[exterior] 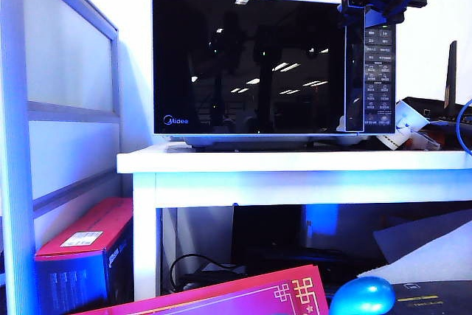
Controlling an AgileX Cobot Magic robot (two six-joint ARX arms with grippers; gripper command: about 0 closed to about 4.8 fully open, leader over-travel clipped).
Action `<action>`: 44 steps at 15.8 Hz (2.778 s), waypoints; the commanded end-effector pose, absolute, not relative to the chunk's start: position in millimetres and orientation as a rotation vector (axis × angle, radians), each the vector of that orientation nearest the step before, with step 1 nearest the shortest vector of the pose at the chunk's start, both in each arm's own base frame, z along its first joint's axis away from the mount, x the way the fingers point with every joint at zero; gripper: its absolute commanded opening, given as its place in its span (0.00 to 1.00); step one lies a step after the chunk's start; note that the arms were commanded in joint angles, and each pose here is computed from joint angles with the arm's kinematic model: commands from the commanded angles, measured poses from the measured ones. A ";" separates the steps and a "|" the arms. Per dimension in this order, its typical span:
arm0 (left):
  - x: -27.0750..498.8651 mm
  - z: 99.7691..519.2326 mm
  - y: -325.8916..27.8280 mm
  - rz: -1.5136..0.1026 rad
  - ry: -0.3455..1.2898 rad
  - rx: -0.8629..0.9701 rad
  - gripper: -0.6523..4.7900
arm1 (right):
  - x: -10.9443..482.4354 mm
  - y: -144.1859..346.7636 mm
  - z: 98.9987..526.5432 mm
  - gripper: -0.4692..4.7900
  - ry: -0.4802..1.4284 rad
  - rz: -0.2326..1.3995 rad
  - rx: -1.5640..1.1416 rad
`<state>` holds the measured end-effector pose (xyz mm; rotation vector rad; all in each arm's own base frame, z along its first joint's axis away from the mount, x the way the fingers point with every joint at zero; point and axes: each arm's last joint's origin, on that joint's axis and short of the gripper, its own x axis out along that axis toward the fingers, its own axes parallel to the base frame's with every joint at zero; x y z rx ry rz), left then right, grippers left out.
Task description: Open the microwave door, place the orange inside the microwave, then close the microwave door.
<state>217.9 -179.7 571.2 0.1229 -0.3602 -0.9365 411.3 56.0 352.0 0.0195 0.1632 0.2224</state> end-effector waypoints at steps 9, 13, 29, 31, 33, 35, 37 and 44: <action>215.9 573.3 -178.4 -0.940 -0.372 0.118 0.79 | 381.5 51.5 375.6 0.47 0.237 0.238 0.025; 215.9 573.3 -178.4 -0.940 -0.372 0.118 0.80 | 375.1 53.5 379.4 0.89 0.250 0.335 0.036; 215.9 573.3 -178.4 -0.940 -0.372 0.118 0.79 | 357.7 32.8 405.3 0.28 0.160 -0.077 -0.132; 215.9 573.3 -178.4 -0.940 -0.372 0.118 0.79 | 365.9 28.8 399.0 0.28 0.163 -0.083 -0.130; 215.9 573.2 -178.4 -0.940 -0.371 0.118 0.79 | 379.6 26.9 388.6 0.28 0.154 -0.088 -0.128; 215.9 573.1 -178.4 -0.940 -0.370 0.118 0.80 | 390.1 26.5 379.6 0.28 0.149 -0.087 -0.126; 215.9 573.1 -178.4 -0.940 -0.370 0.119 0.79 | 402.2 29.2 369.4 0.28 0.130 -0.026 -0.120; 216.3 571.8 -178.6 -0.939 -0.355 0.121 0.79 | 411.6 37.9 359.4 0.28 0.109 0.253 -0.103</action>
